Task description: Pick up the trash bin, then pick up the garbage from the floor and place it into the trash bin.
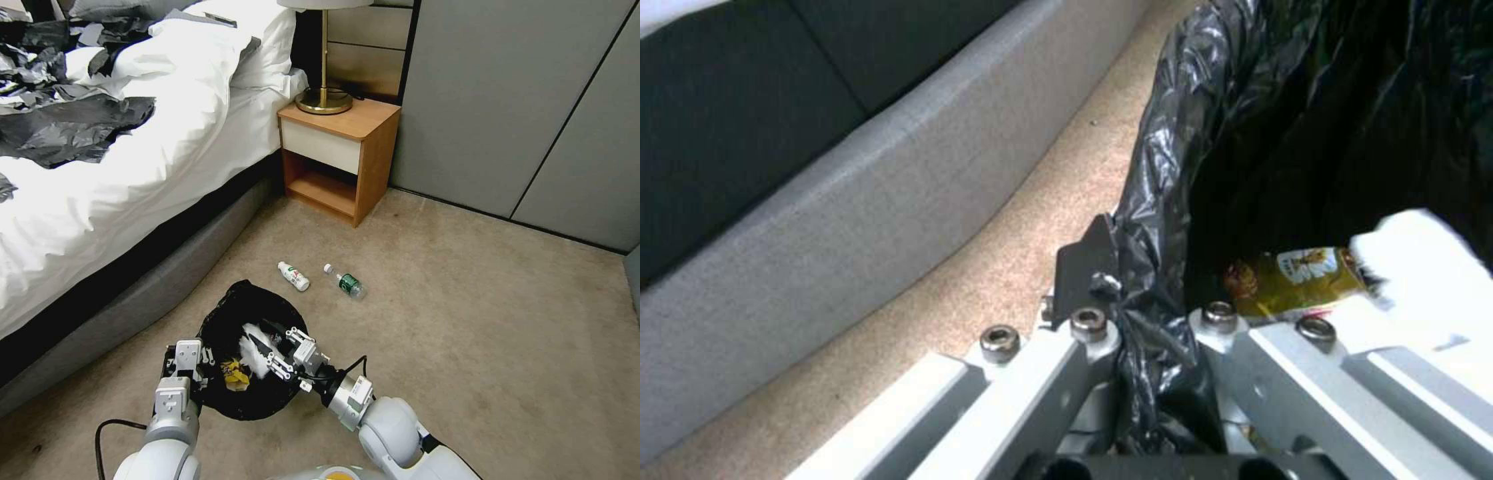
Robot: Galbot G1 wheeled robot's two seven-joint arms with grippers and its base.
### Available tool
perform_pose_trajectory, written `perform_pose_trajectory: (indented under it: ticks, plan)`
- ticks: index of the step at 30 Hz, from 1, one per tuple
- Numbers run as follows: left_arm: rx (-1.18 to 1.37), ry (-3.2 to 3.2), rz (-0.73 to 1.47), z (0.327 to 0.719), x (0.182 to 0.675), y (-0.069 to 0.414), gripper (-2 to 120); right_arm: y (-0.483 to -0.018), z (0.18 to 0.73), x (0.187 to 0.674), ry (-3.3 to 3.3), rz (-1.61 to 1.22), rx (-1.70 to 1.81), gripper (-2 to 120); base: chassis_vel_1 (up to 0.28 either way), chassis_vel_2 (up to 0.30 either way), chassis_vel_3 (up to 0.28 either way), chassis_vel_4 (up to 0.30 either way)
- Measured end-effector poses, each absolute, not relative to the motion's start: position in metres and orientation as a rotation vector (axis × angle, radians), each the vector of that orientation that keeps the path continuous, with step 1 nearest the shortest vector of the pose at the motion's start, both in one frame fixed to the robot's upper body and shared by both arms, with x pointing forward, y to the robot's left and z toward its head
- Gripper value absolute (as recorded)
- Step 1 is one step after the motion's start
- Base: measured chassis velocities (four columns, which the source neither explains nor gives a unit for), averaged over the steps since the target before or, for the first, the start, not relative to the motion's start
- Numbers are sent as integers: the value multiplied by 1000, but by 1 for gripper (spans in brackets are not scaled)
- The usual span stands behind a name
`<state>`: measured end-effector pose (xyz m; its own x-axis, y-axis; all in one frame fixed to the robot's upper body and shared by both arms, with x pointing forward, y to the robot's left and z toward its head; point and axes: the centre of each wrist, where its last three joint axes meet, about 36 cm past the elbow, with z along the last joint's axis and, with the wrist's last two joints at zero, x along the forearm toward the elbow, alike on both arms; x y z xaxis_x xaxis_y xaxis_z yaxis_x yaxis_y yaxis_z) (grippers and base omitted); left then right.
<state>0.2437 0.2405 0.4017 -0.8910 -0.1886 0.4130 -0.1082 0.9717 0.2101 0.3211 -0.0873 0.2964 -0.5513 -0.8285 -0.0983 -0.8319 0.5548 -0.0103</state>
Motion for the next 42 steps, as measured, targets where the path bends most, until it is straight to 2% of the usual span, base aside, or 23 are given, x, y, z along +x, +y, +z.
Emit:
perform_pose_trajectory:
  ticks: [4, 5, 8, 9, 12, 21, 32, 42]
  plan:
    - [213, -2677, -251, 402, 245, 241, 0, -90, 295, 319, 2689, 51, -1449, 75, 0, 0, 0, 0]
    - [213, -2677, -251, 402, 245, 241, 0, -90, 295, 319, 2689, 51, -1449, 75, 0, 0, 0, 0]
    - [212, -2676, -250, 401, 245, 240, 0, -90, 296, 318, 2686, 49, -1456, 88, 0, 0, 0, 0]
    - [212, -2676, -250, 401, 245, 240, 0, -90, 296, 318, 2686, 49, -1456, 88, 0, 0, 0, 0]
    - [211, -2673, -250, 400, 246, 240, 0, -90, 297, 318, 2680, 48, -1458, 99, 0, 0, 0, 0]
    - [206, -2668, -255, 399, 245, 241, 0, -92, 309, 320, 2651, 49, -1423, 100, 0, 0, 0, 0]
    - [209, -2661, -268, 394, 251, 246, 0, -120, 380, 326, 2631, 127, -958, 100, 0, 0, 0, 0]
    - [226, -2670, -261, 396, 255, 252, 0, -164, 358, 305, 2754, 120, -608, 100, 0, 0, 0, 0]
